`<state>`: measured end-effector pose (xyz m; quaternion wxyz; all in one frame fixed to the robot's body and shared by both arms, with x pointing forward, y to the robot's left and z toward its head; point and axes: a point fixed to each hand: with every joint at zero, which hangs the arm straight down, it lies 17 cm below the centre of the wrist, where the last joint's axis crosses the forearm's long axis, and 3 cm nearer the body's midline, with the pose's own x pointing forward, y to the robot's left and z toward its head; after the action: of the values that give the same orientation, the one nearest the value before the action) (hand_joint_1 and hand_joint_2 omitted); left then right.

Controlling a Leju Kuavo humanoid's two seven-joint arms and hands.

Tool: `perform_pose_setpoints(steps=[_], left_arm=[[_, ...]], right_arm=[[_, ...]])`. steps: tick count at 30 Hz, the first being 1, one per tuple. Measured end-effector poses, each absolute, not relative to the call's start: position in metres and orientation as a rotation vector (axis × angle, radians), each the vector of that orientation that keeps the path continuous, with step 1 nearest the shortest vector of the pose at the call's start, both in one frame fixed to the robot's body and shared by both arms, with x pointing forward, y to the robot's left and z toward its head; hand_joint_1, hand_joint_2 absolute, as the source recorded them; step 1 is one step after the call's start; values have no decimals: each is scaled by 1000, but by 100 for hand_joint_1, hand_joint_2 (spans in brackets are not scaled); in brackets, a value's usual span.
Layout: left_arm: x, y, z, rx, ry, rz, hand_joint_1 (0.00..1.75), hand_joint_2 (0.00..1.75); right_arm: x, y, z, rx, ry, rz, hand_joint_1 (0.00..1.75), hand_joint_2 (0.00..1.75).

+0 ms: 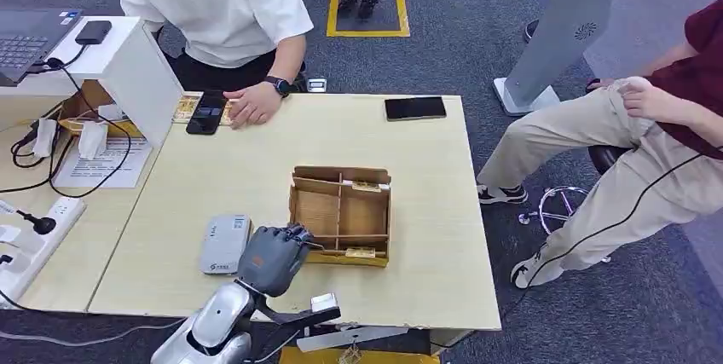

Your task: Pass the card to the sensor for recognition and then transmit it.

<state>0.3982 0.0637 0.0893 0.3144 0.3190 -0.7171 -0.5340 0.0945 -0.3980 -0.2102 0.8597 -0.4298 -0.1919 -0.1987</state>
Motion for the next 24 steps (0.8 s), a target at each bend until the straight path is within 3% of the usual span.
perform_pose_setpoints(steps=[17,24], left_arm=[[394,62,93,793,-1934,-1372,175,175],[372,63,180,597,-2269,-825,175,175]], right_arm=[[96,-398,-210,-903,-411,-409,0,175],[100,-396,-208,-908,-430,-374,0,175]])
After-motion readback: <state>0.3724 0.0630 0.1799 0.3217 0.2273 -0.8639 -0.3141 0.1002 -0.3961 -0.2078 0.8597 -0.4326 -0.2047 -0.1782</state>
